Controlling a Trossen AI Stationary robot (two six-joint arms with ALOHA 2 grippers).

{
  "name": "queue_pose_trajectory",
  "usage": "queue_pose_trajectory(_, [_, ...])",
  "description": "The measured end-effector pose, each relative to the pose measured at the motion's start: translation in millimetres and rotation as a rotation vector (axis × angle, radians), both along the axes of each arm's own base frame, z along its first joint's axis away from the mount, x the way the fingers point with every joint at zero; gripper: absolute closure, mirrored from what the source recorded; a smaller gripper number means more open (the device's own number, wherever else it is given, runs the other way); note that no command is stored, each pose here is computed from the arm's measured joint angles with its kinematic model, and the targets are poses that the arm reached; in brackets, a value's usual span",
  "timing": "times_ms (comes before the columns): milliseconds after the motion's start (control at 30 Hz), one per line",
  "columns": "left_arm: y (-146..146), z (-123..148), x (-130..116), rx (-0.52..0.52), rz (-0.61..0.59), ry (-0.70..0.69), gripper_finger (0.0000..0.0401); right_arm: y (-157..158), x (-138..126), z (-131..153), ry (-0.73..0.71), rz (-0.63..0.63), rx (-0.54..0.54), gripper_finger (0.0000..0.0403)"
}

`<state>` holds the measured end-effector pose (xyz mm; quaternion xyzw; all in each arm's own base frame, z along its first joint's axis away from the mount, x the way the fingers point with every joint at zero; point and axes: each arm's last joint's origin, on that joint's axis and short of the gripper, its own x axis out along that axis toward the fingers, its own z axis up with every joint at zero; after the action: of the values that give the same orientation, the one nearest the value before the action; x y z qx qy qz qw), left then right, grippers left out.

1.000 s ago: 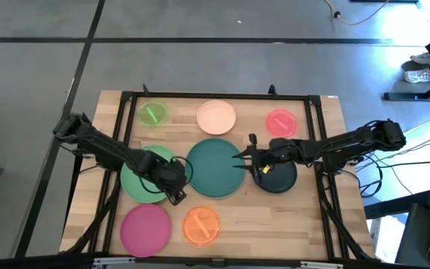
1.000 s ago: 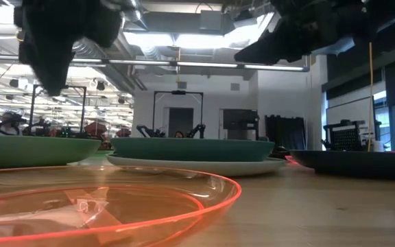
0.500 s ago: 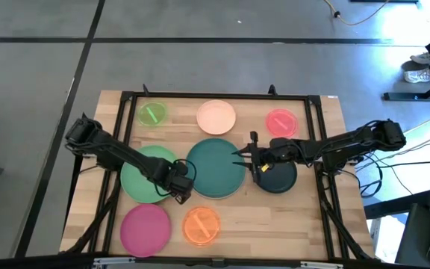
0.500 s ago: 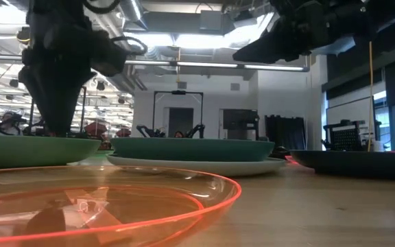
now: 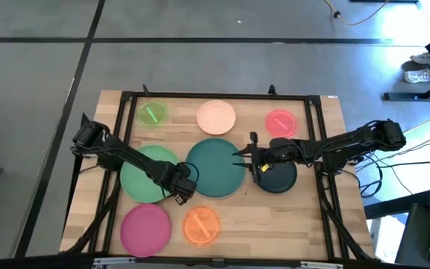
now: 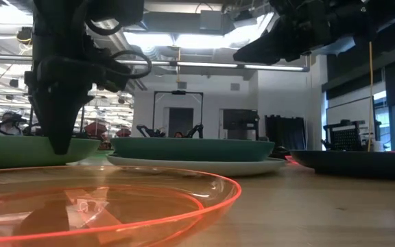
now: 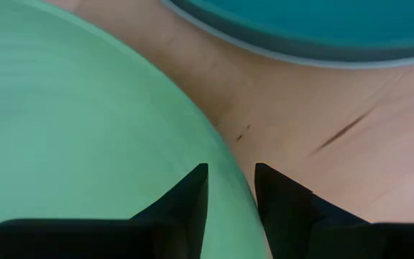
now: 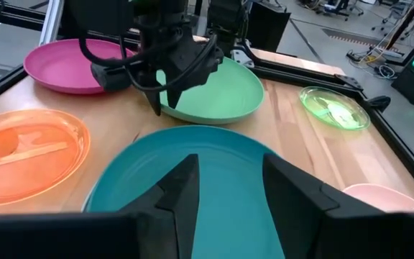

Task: Stack plastic plates
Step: Stack the light green plate on top of the blue plate

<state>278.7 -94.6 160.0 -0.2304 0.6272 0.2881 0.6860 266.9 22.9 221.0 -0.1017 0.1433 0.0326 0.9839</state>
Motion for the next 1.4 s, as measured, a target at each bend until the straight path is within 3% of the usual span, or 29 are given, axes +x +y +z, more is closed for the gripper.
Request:
queue_pose_trajectory(367, [1,-1,-2,0.029,-0.04,0.029,0.0391,0,0,0,0.0,-0.014,0.046,0.0258])
queue_pose_trajectory(533, [4,12,-12,0.091,-0.051,0.187,0.0393,0,0,0,0.0,-0.014,0.046,0.0258])
queue_pose_trajectory(700, [6,35,-13,0.193,-0.058,0.252,0.0394,0,0,0,-0.001,-0.014,0.046,0.0258])
queue_pose_trajectory(933, [-4,74,10,0.336,-0.223,0.072,0.0393,0,0,0,-0.001,-0.008,0.026,0.0258])
queue_pose_trajectory(1067, [-13,87,29,0.413,-0.384,-0.107,0.0392,0,0,0,-0.001,-0.007,0.023,0.0258])
queue_pose_trajectory(1267, [-25,81,58,0.374,-0.624,-0.369,0.0392,0,-1,-2,0.022,-0.007,0.02,0.0258])
queue_pose_trajectory(1400, [-26,69,63,0.361,-0.694,-0.453,0.039,0,-1,-4,0.046,0.001,-0.009,0.0258])
